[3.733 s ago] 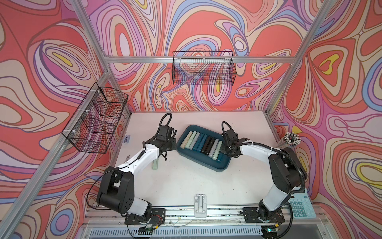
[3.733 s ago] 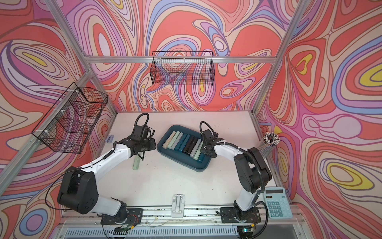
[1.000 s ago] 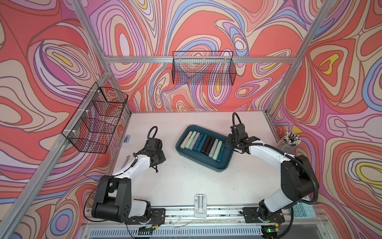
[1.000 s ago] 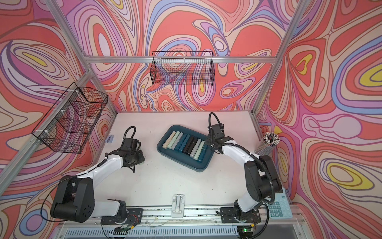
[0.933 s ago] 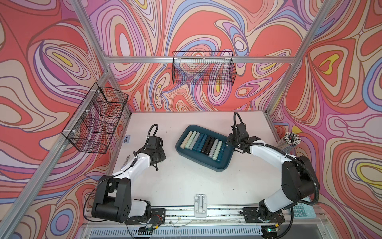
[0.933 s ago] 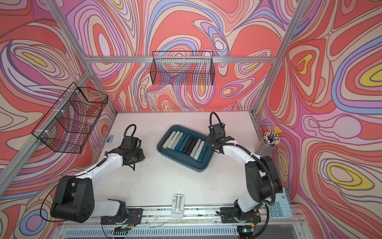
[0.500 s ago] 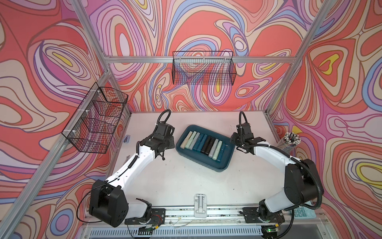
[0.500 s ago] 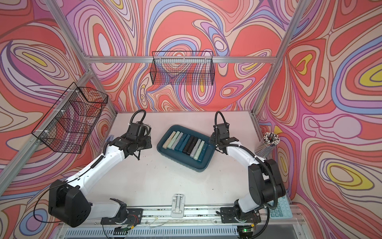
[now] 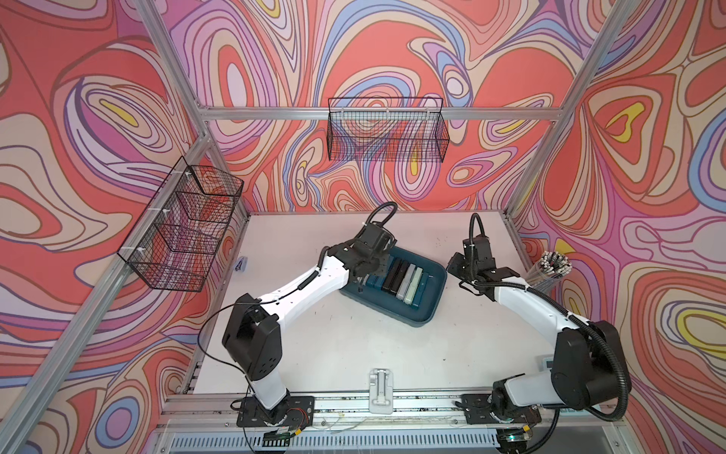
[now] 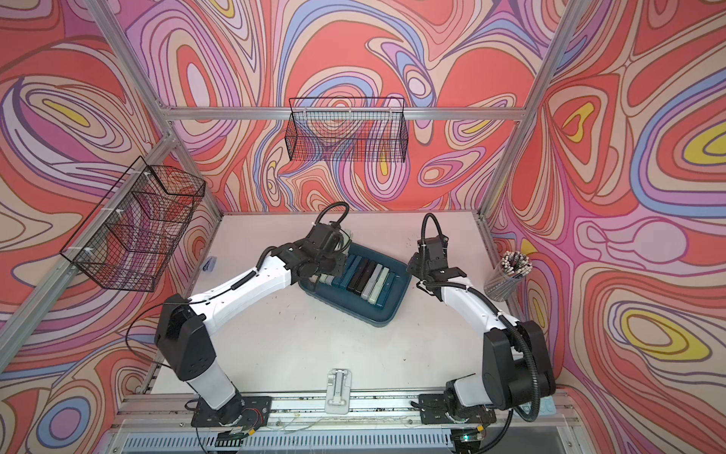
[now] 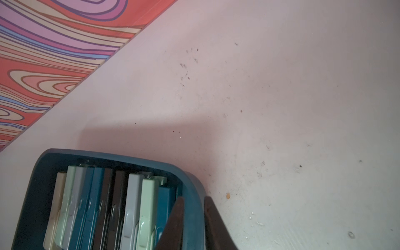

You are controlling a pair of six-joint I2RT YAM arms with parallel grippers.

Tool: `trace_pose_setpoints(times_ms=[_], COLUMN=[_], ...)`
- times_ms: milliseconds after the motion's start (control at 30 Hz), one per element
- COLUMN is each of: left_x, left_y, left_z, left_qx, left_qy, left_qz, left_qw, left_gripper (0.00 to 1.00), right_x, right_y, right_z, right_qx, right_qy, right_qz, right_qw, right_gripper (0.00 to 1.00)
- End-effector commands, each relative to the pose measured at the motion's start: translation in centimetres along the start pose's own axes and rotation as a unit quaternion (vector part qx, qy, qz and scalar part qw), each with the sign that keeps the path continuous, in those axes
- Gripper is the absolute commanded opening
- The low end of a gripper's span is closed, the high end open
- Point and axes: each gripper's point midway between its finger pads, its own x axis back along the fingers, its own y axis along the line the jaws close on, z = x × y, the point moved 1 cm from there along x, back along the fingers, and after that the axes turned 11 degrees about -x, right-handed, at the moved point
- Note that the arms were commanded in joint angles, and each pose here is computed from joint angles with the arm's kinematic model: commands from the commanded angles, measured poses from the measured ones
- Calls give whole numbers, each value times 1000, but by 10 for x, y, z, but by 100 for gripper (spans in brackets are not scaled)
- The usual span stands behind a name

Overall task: Put the pruning pliers into the storage box
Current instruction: Place the pruning pliers in the storage box.

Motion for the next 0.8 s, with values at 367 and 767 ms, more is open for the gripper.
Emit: trace_pose_setpoints(times_ms=[367, 767], left_x=[-48, -76], left_y=[-109, -138], left_z=[15, 36], left_qx=[-43, -33], left_qy=[54, 90], left_qz=[97, 107], left_qw=[993, 990], left_gripper=[16, 19], right_x=[7, 11], right_y=[-24, -32], right_z=[3, 7], right_qx=[-22, -26], right_qy=[1, 3], right_qz=[-1, -4], right_qw=[1000, 1000], right_gripper=[19, 19])
